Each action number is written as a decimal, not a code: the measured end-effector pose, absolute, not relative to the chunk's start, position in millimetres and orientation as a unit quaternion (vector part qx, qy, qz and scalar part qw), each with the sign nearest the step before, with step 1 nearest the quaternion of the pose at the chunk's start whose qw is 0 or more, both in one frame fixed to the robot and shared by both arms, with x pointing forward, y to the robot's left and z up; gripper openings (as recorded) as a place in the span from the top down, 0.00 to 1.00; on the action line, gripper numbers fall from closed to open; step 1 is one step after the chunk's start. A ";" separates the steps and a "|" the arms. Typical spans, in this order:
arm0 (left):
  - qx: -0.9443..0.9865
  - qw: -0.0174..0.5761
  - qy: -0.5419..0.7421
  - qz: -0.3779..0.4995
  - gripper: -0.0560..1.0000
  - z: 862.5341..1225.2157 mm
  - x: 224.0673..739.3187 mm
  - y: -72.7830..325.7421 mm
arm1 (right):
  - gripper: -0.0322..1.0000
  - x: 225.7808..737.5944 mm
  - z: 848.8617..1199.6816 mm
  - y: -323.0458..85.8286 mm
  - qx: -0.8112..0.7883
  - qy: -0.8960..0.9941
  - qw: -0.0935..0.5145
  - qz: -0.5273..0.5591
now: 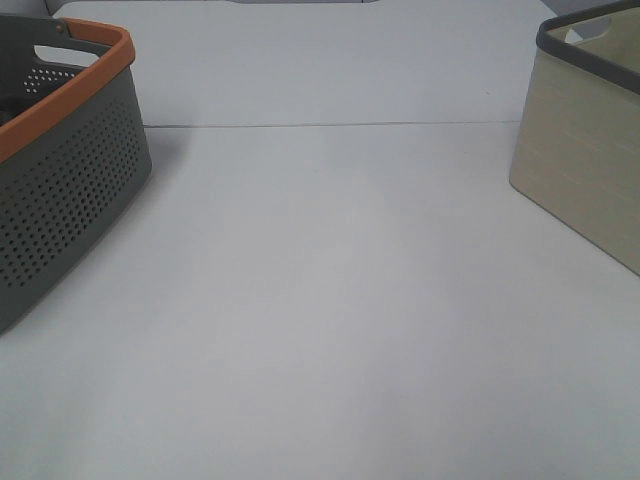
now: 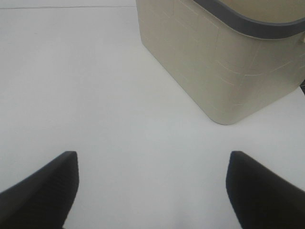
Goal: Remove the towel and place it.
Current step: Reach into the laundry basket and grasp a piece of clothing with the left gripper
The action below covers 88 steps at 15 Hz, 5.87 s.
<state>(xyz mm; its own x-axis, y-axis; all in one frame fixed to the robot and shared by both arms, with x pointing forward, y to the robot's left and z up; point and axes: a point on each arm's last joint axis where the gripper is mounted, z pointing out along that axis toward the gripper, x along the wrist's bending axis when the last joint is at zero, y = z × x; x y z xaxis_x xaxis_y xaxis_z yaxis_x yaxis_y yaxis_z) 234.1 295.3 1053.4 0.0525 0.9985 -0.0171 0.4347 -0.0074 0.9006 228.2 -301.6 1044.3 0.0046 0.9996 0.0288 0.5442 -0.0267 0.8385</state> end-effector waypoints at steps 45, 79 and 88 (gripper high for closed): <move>0.611 0.386 0.587 0.366 0.02 1053.3 234.1 296.5 | 0.24 228.2 1044.3 -301.6 0.628 0.615 0.329 0.346; 0.928 -0.062 0.158 0.332 0.02 1150.6 593.5 360.3 | 0.24 228.2 1044.3 -301.6 0.628 0.615 0.329 0.346; 0.945 -0.125 0.027 0.301 0.02 1039.3 675.5 374.4 | 0.24 228.2 1044.3 -301.6 0.628 0.615 0.329 0.346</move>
